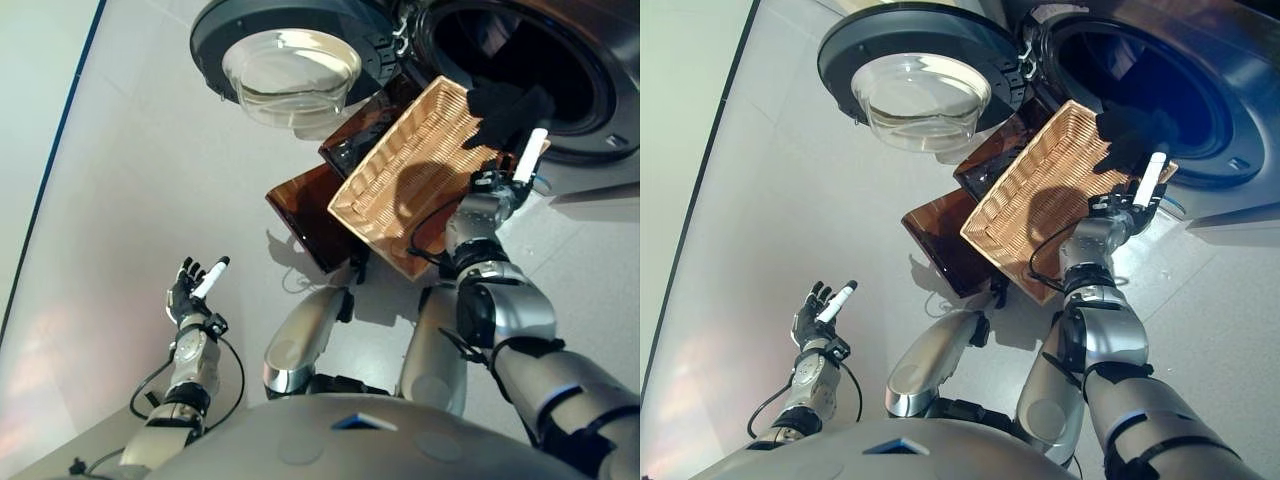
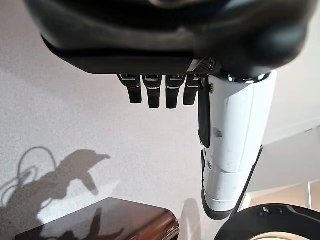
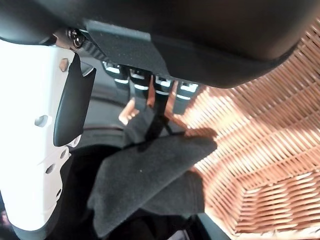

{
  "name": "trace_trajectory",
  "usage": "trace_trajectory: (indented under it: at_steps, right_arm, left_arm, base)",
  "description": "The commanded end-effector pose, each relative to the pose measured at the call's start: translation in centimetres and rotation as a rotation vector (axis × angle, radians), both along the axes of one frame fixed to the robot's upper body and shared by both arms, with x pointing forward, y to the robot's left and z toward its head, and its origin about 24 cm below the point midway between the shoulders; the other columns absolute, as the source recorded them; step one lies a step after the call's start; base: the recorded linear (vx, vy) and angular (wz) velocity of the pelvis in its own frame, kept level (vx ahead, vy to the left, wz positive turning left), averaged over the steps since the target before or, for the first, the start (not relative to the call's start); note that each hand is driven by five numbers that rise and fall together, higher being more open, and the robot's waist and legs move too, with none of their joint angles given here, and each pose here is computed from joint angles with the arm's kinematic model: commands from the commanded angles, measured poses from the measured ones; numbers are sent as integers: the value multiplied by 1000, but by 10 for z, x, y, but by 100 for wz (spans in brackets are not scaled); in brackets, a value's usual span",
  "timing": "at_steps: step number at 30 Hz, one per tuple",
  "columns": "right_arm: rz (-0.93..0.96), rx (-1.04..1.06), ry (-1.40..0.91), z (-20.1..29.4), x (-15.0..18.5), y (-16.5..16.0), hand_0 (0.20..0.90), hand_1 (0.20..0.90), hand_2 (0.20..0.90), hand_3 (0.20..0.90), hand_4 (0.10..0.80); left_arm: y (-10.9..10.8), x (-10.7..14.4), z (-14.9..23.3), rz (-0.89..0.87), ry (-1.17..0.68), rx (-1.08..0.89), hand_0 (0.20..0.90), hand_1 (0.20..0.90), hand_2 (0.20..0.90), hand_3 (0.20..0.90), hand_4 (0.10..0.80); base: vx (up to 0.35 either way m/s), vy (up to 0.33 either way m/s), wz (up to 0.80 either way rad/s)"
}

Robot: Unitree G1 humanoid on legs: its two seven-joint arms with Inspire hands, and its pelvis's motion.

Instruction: Pick up the clothes and place them into the washing machine

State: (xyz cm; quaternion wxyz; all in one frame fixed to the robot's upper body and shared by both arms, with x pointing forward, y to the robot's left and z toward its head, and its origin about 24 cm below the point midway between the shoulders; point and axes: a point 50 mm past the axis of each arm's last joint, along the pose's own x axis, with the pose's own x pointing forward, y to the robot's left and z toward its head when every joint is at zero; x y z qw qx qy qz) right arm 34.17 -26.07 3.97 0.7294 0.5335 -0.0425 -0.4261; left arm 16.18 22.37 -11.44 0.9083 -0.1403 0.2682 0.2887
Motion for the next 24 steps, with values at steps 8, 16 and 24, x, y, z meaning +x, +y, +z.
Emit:
trace_trajectory:
  at_steps: [8,16,24]
  right_arm:
    - [-57,-110,-127,54,17,-21,900,900,900,900,800]
    - [-55,-117,-110,57,19,-21,900,900,900,900,800]
    - [-76,-99,-85,54,16,-32,900,900,900,900,800]
  left_arm:
    - [27,15,22,37,-118,114,900,900,900,900,800]
    - [29,23,27,39,-146,122,900,900,900,900,800]
    - [35,27,35,29,-183,151,900,900,900,900,800]
  base:
    - [-6,-36,3]
    - [11,-41,16]
    - [30,-9,14]
